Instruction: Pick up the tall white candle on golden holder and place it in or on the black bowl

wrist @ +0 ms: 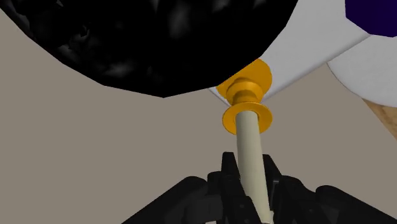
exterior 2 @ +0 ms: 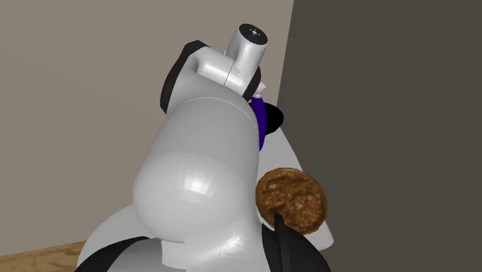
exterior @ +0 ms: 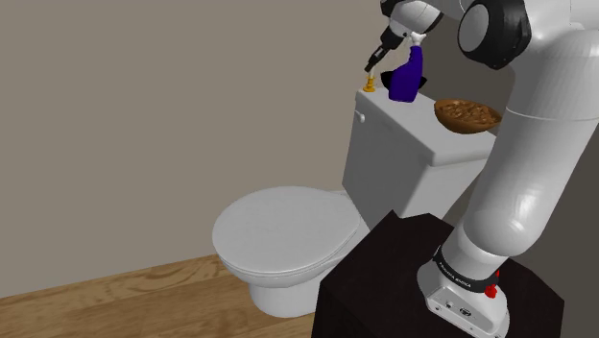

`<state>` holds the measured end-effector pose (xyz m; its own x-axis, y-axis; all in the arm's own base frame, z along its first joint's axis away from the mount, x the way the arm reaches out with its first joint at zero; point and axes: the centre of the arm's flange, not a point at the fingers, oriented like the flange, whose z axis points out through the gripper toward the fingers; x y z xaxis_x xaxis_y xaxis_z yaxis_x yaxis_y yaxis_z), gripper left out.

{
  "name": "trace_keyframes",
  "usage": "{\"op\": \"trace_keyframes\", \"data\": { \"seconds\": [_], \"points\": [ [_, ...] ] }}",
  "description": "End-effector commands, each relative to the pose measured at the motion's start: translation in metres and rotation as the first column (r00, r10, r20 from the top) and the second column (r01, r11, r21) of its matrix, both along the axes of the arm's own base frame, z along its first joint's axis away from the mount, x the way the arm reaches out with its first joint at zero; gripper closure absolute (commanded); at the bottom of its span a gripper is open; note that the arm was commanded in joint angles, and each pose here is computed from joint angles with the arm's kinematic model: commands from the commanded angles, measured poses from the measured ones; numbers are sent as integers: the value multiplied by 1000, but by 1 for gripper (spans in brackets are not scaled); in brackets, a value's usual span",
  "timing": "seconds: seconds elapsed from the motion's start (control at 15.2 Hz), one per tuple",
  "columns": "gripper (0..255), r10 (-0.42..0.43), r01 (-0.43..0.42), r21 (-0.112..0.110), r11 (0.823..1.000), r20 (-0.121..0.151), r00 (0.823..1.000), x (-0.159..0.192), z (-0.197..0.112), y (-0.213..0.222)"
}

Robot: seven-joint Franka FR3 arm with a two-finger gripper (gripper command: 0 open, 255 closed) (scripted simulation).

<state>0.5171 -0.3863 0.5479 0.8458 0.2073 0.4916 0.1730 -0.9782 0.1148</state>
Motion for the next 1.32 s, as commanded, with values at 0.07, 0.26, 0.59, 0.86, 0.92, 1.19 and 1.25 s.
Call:
{"op": "trace_keyframes", "data": {
  "seconds": [0.07,0.26,0.59,0.86,0.92,1.19,1.25],
  "points": [
    [255,44,-35,100,994,-90,995,-4,-31,1],
    [255,43,-34,98,995,-92,995,-12,-22,5],
    [255,42,-33,98,995,-94,995,0,-1,6],
    [255,42,-33,98,995,-94,995,0,20,6],
    [255,42,-33,98,995,-94,995,0,25,6],
    [255,42,-33,98,995,-94,995,0,46,6],
    [255,42,-33,98,995,-94,995,0,51,6]
  ]
}}
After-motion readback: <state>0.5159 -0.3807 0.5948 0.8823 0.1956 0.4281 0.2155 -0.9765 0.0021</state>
